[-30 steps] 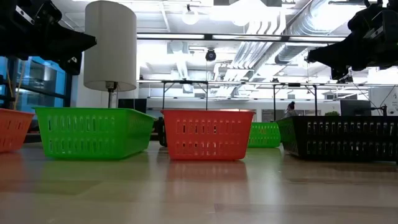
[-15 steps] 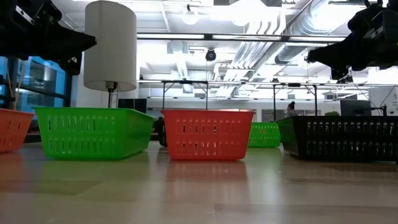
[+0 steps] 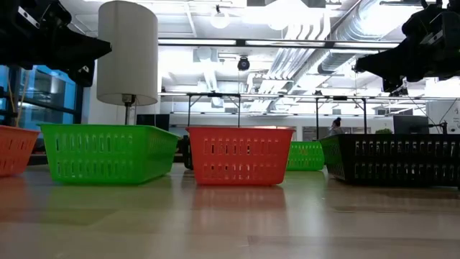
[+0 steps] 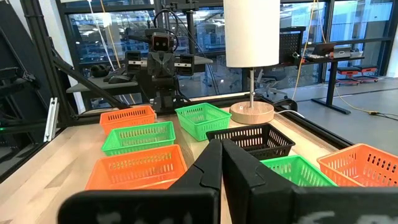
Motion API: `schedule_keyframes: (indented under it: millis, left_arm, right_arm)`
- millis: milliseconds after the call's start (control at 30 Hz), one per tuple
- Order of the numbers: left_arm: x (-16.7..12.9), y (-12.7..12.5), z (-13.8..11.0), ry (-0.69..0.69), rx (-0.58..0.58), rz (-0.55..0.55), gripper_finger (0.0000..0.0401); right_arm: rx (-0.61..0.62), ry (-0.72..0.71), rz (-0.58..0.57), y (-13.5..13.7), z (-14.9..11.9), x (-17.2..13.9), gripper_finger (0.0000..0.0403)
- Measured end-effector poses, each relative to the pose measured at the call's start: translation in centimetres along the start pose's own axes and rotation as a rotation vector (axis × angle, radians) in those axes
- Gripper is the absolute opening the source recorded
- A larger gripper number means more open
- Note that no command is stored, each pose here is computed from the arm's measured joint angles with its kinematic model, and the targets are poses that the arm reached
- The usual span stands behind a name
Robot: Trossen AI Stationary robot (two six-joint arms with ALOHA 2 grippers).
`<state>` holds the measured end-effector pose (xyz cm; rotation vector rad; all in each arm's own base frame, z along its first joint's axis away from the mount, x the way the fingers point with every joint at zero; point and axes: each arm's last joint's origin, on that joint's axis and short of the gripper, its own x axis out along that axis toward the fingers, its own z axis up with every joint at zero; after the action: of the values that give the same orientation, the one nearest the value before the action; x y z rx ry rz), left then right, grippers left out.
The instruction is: Stack baskets by color
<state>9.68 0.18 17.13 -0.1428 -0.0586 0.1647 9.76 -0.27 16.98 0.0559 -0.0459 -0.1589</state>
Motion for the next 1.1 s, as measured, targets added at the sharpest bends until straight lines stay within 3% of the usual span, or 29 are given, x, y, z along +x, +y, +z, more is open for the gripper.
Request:
schedule_keyframes:
  millis: [1100]
  left_arm:
    - [0.0,0.0,0.0,0.0,0.0,0.0,0.0]
  right_arm:
    - [0.003,-0.016,0.001,0.01,0.16,0.0,0.0]
